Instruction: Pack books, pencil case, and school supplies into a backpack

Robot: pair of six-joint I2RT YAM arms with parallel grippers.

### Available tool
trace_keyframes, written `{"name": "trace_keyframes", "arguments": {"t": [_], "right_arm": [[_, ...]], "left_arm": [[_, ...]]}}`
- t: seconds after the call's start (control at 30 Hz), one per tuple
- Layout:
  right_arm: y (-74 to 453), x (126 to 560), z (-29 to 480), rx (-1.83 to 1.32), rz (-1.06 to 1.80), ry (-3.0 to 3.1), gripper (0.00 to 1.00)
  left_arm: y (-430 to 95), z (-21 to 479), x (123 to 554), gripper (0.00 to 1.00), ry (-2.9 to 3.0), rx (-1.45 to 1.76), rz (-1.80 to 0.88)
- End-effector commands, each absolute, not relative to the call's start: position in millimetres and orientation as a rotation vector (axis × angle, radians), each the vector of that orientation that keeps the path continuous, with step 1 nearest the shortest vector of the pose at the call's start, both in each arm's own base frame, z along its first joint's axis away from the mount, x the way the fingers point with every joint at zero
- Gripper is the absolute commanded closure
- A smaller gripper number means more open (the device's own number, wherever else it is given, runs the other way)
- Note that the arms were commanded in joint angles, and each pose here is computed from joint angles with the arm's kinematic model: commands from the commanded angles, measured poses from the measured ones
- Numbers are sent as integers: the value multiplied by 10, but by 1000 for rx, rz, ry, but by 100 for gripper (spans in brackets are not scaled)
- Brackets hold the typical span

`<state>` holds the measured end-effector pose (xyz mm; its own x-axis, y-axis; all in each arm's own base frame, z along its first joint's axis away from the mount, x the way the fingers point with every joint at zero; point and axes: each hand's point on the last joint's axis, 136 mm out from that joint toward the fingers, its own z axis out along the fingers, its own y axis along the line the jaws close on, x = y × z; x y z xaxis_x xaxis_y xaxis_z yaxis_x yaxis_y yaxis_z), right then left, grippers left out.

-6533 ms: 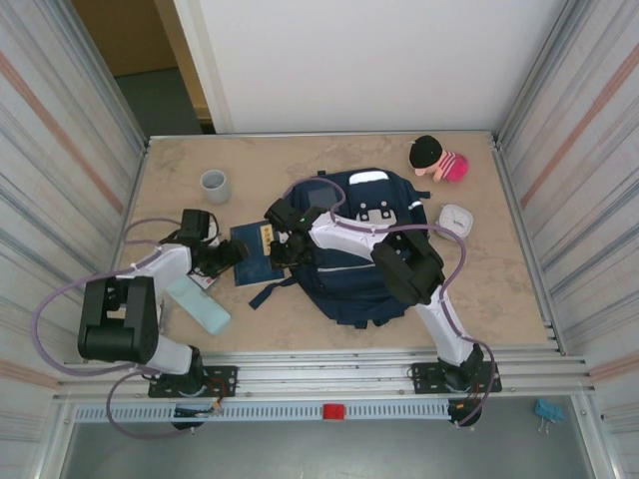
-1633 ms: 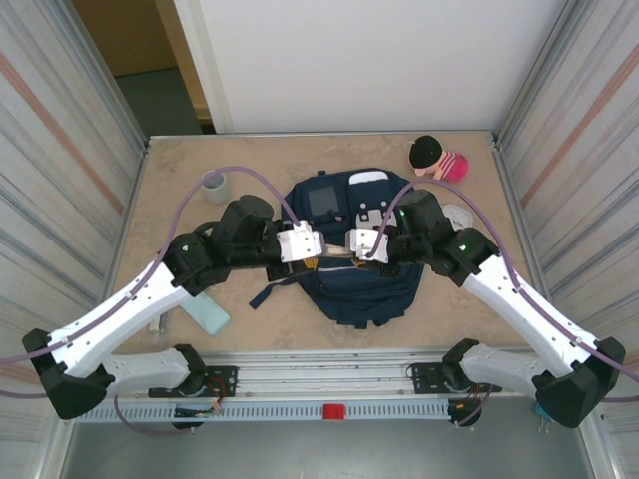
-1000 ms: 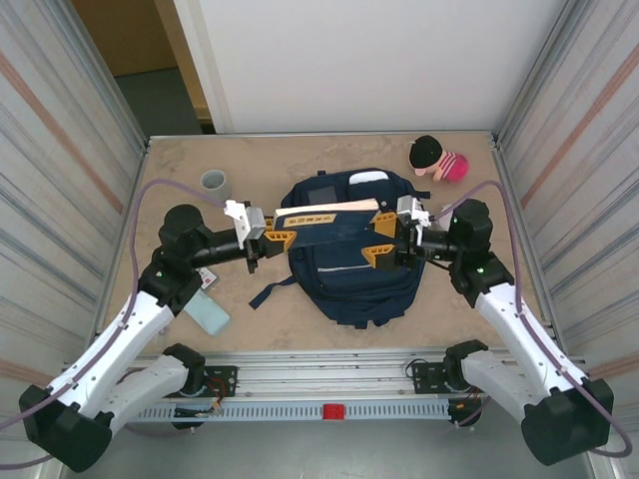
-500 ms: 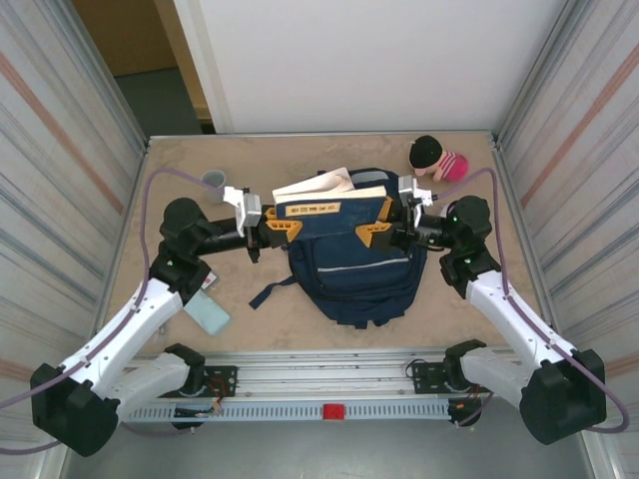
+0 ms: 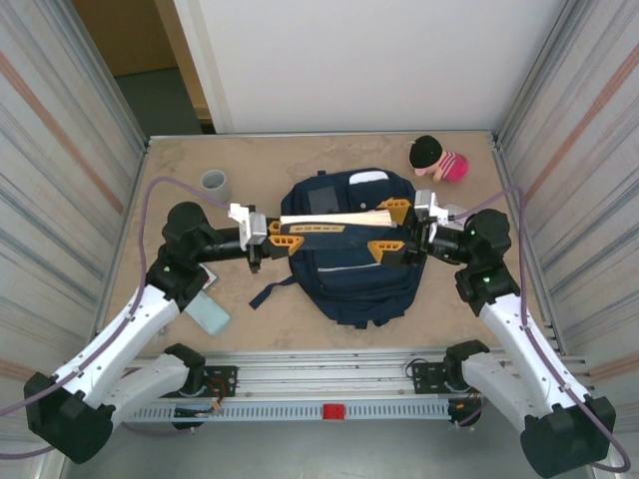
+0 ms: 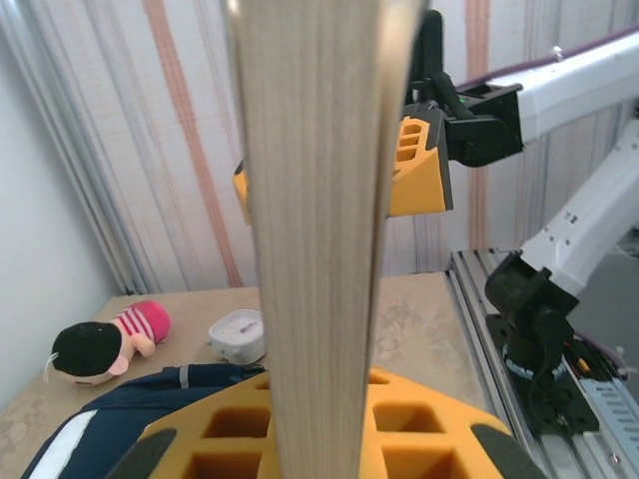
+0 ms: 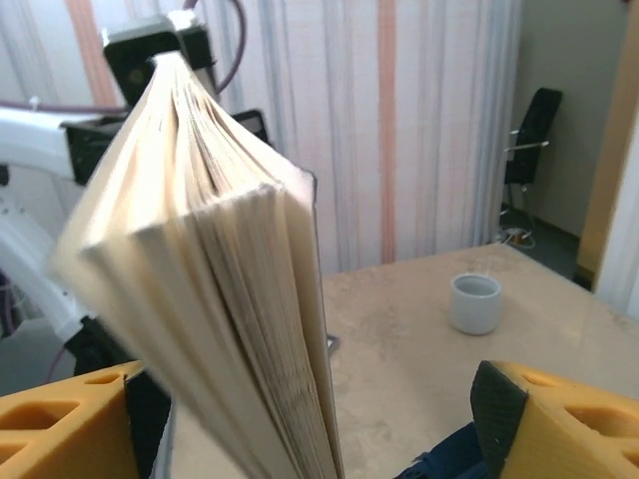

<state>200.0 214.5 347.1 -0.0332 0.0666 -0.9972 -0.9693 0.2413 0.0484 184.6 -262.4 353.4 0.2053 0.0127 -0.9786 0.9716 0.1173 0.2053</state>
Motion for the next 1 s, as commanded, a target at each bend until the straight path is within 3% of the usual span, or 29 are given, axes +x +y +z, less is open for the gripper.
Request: {"name": "trace_keyframes", "arguments": {"t": [0.0, 0.23, 0.57, 0.8, 0.9, 0.97], "right_arm": [[2288, 1800, 3415, -1111, 1069, 1239, 19], [2342, 1663, 3464, -1186, 1174, 1186, 27], [2241, 1787, 3682, -1045, 1193, 1126, 37], [2348, 1803, 3704, -1068, 1197, 1095, 38], [2341, 1840, 3702, -1055, 1193, 1102, 54], [2320, 1890, 3691, -1034, 1195, 1123, 82]], "left_arm": [[-2659, 3653, 1699, 92, 957, 1303, -950], [-2652, 3705, 1785, 92, 953, 1236, -925], [-2624, 3608, 1913, 92, 1034, 1175, -917], [-2635, 3677, 1869, 92, 1014, 1174, -1052], [-2620, 3717, 1948, 91, 1038, 1123, -1043], [-2609, 3734, 2008, 90, 1066, 1089, -1036]]}}
